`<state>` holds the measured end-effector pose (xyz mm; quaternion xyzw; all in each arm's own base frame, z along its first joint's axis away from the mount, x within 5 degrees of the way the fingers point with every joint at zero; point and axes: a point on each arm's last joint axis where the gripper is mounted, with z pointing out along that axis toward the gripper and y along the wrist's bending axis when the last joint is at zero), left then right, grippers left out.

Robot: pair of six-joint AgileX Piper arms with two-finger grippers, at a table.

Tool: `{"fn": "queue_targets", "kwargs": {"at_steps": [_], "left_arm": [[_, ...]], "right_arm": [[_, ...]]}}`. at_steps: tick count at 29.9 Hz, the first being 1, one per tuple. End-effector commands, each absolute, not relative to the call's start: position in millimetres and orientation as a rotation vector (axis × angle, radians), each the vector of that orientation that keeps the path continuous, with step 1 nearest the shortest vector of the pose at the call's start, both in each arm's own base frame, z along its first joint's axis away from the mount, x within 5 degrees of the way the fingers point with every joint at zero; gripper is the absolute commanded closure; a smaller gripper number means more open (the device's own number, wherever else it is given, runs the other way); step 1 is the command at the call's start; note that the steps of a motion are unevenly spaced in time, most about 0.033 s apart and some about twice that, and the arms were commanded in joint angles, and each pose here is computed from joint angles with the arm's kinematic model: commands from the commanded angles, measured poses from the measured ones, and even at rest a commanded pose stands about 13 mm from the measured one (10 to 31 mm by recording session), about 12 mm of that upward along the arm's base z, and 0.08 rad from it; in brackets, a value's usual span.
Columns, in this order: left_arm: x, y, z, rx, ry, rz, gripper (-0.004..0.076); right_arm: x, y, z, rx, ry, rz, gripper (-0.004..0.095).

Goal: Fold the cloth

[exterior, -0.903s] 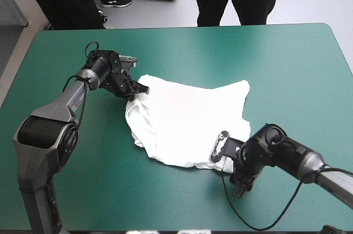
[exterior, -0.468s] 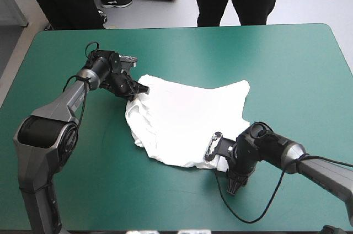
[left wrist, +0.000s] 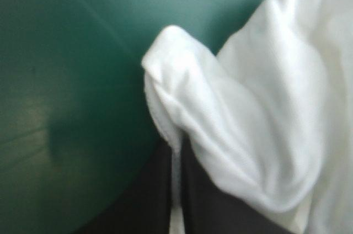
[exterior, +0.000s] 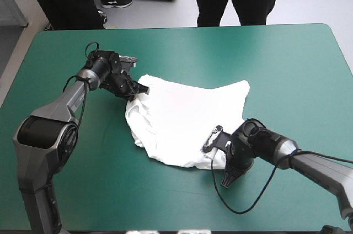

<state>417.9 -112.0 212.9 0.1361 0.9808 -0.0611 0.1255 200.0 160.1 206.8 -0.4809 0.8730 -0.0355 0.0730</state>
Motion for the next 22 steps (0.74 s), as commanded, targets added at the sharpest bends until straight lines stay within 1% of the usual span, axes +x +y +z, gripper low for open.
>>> {"fn": "queue_targets", "kwargs": {"at_steps": [1, 4, 12, 15, 19, 22], "left_arm": [[407.6, -113.3, 253.4, 0.397, 2.763, -0.195, 0.0741], [397.1, -110.7, 280.0, 0.396, 2.715, -0.201, 0.0741], [359.7, -101.4, 360.0, 0.381, 2.532, -0.219, 0.0741], [343.2, -98.3, 392.1, 0.371, 2.441, -0.243, 0.0741], [319.8, -92.4, 434.7, 0.357, 2.312, -0.255, 0.0741], [299.3, -87.1, 470.9, 0.325, 2.191, -0.272, 0.0741]], "right_arm": [[218.5, 154.3, 222.8, -1.424, 2.538, -0.32, 0.0925], [223.9, 155.2, 255.6, -1.333, 2.519, -0.329, 0.0926], [224.5, 151.7, 368.1, -1.089, 2.384, -0.263, 0.0925], [222.7, 147.9, 412.5, -1.0, 2.299, -0.237, 0.0926], [216.5, 141.5, 469.8, -0.881, 2.144, -0.169, 0.0926], [209.8, 134.4, 503.0, -0.81, 2.048, -0.141, 0.0925]]}}
